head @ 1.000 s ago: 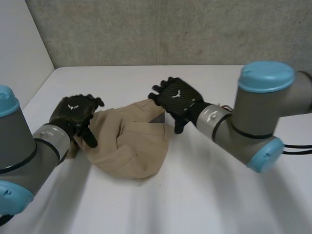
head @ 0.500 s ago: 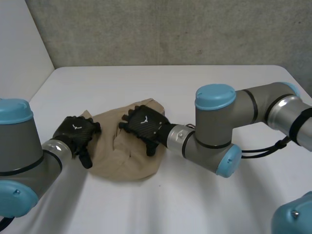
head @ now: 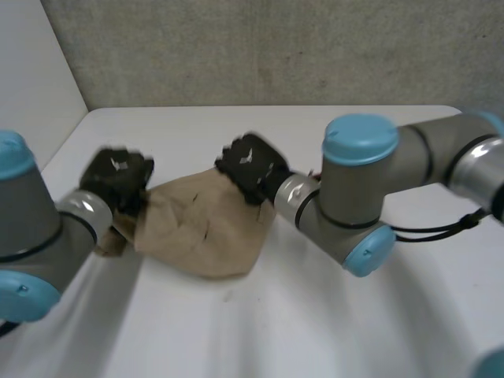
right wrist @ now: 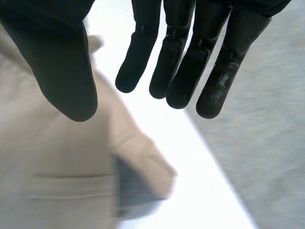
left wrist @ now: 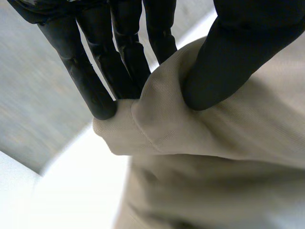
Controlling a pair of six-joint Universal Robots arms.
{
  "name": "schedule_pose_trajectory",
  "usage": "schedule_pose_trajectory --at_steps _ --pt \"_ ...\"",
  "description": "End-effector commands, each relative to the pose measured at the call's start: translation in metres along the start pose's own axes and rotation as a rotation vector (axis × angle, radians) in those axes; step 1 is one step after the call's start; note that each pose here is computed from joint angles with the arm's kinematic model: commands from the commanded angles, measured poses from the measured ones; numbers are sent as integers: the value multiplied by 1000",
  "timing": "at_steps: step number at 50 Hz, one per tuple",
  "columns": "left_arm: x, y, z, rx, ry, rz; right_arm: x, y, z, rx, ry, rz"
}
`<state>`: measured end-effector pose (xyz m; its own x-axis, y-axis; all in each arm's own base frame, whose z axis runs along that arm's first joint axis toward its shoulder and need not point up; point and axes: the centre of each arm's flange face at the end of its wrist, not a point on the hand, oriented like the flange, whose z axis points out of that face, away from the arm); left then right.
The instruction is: Fold the shorts.
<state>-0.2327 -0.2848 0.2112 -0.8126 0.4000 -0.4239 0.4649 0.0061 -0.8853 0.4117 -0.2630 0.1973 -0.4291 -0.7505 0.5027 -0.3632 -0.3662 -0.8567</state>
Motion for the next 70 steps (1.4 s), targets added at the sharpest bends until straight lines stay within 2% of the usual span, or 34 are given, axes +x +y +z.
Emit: schedule_pose_trajectory --at_steps 1,6,16,24,36,43,55,62,65,69,70 --pt "-26 -56 -20 210 -101 -50 32 -50 -36 78 154 33" --pt "-28 -70 -44 257 -95 -101 30 -52 -45 70 143 103" --pt "-8 -45 -87 178 -37 -114 4 -25 -39 -8 31 245" --pt "13 -21 -127 68 39 -125 -15 -4 -27 -23 -91 265" --pt "25 -14 -179 58 87 -118 -18 -10 -16 53 -152 19" --pt "23 -18 -186 87 76 -118 -42 0 -11 53 -270 8" --pt "23 -17 -186 85 75 -120 -77 27 -5 29 -358 -157" --pt "23 -17 -185 83 77 -120 -81 32 -3 34 -379 -173" --pt "23 -18 -184 86 76 -118 -75 23 -2 57 -351 -191" --pt "19 -22 -181 102 60 -115 -52 -4 -5 92 -236 -220" --pt "18 -23 -180 106 56 -113 -42 -12 -7 87 -169 -221"
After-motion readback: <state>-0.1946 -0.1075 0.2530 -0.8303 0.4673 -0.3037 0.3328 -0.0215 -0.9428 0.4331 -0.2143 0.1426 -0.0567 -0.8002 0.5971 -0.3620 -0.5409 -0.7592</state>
